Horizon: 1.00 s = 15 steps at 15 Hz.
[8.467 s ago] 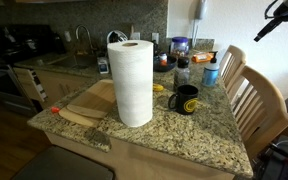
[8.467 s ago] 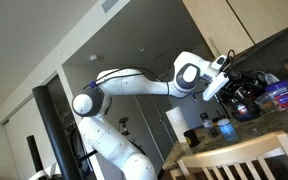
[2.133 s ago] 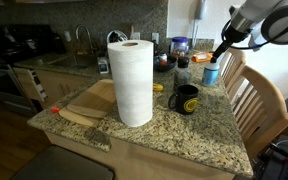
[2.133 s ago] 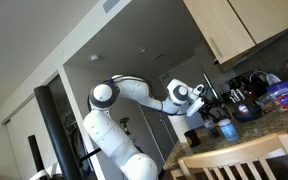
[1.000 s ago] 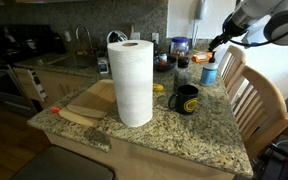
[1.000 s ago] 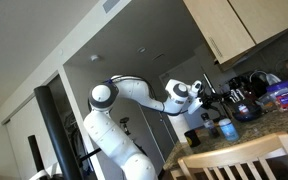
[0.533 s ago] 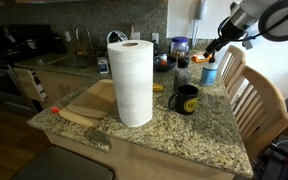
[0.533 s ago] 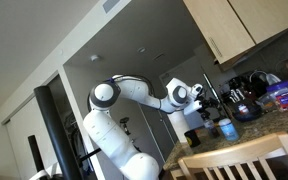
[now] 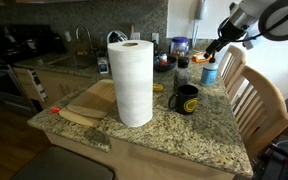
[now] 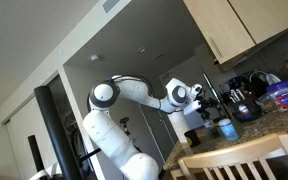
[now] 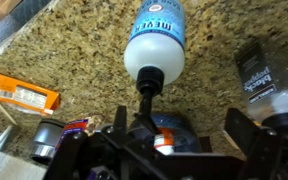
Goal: Move the pump bottle to the right side of the countertop
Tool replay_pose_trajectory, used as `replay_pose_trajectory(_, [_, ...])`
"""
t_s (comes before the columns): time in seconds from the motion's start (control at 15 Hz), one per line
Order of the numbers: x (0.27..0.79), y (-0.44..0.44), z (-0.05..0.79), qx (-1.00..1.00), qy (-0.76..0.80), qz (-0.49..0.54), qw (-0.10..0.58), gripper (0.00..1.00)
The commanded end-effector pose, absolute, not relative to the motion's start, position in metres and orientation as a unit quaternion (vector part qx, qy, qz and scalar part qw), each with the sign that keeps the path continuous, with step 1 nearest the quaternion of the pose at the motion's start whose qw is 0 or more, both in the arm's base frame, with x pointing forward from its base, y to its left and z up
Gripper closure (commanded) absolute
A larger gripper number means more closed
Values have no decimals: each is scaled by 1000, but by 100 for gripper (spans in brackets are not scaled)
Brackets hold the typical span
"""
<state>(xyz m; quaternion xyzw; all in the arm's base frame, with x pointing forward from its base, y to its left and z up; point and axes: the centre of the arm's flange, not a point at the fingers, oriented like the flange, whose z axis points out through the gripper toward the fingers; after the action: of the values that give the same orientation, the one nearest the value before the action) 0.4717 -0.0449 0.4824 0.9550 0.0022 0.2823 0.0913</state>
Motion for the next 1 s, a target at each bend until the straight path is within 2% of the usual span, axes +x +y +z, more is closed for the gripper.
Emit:
replay_pose_trajectory(0.0, [472, -48, 484, 950, -9, 292, 108, 0])
replay_pose_trajectory(0.2, [472, -53, 485, 944, -28, 303, 126, 0])
replay_pose_trajectory(0.93, [471, -52, 486, 949, -28, 289, 122, 0])
